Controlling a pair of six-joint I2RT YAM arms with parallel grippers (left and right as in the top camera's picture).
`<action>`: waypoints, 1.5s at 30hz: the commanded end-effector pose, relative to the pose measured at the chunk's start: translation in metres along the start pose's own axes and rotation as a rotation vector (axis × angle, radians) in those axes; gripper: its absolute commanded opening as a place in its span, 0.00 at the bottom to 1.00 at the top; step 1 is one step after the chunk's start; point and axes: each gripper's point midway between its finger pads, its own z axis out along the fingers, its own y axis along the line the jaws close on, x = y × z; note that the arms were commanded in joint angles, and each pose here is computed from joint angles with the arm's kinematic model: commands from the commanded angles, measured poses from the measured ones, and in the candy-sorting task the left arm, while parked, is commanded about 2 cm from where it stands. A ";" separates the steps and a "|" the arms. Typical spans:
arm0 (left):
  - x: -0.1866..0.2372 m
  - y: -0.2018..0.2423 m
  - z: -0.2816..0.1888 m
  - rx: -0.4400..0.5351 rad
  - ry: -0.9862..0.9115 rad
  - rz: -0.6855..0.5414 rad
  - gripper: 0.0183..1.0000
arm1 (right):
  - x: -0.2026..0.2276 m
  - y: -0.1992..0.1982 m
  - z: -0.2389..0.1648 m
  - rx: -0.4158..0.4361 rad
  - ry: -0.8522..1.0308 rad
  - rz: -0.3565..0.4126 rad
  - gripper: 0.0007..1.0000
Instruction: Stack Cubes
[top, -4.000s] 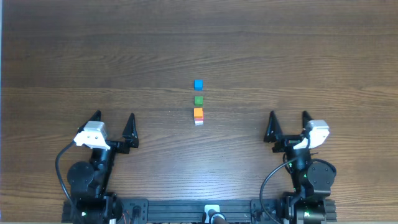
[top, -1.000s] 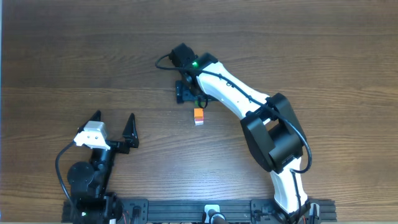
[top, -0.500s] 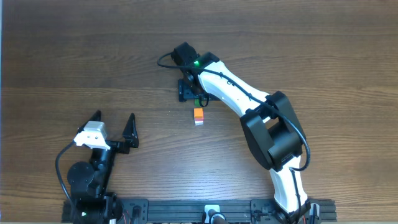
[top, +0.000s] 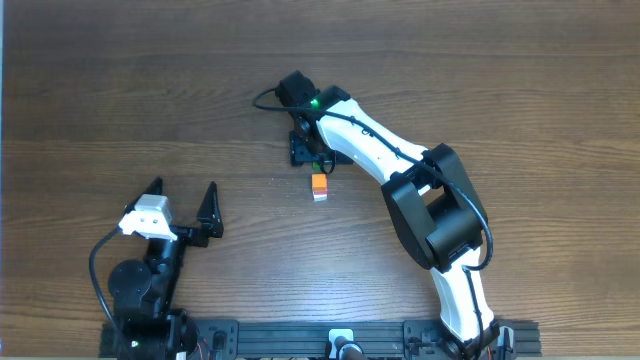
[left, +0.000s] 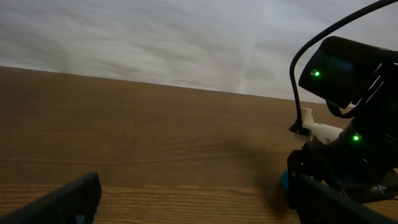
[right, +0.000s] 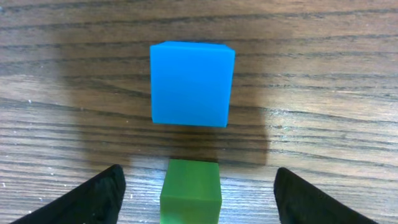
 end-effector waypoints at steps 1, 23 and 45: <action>0.002 -0.002 0.000 0.010 0.001 0.015 1.00 | 0.005 0.000 0.006 0.007 0.022 0.004 0.73; 0.002 -0.002 0.000 0.010 0.001 0.014 1.00 | 0.015 0.001 0.008 0.017 0.044 0.003 0.54; 0.002 -0.002 0.000 0.010 0.001 0.015 1.00 | 0.017 0.003 0.008 0.012 0.052 -0.001 0.33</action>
